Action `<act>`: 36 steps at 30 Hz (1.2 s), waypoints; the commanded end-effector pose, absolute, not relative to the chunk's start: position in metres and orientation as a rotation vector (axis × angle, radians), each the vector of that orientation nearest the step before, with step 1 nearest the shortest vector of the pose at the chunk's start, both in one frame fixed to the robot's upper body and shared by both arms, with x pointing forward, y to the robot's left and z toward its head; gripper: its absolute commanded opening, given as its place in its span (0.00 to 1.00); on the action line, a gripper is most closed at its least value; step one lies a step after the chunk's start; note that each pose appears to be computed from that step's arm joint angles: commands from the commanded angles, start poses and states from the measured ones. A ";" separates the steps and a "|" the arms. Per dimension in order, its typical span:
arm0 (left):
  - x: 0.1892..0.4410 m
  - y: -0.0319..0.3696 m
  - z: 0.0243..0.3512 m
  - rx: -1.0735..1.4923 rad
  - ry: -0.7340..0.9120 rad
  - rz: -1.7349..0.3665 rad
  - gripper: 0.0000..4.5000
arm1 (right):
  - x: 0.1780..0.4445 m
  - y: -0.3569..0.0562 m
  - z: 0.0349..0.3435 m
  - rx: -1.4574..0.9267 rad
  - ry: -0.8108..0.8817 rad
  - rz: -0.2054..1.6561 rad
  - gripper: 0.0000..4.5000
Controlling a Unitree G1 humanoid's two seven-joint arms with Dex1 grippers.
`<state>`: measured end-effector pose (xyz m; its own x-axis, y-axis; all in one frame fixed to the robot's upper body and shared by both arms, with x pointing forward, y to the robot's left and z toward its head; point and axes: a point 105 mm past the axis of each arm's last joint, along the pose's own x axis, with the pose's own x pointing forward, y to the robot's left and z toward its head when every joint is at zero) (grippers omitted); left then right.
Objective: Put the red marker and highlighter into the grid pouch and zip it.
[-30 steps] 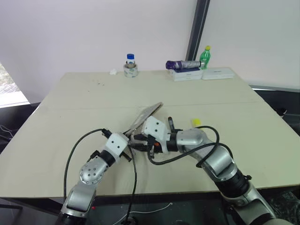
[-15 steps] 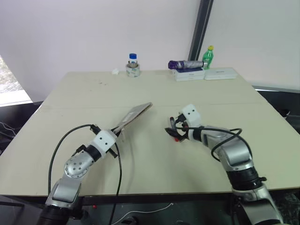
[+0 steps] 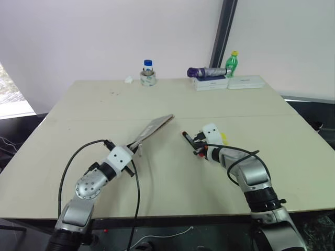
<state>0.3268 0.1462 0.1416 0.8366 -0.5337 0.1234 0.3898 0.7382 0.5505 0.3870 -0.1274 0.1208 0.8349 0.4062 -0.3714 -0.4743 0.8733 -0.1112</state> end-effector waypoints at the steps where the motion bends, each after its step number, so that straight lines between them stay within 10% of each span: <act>1: 0.326 0.151 0.155 0.454 -0.322 -0.494 0.00 | 0.379 -0.125 0.149 -0.316 0.238 0.555 0.02; 11: 0.325 0.141 0.151 0.359 -0.281 -0.633 0.00 | 0.333 -0.135 0.223 -0.609 -0.011 0.836 0.02; 36: 0.311 0.123 0.147 0.399 -0.275 -0.790 0.00 | 0.349 -0.130 0.209 -0.927 0.004 0.866 0.02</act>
<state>0.3163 0.1284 0.1348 0.7012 -0.7109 0.0539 0.6316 0.6545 0.4156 0.3482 -0.1307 0.1949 0.6619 0.6467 -0.3789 -0.6883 0.3243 -0.6488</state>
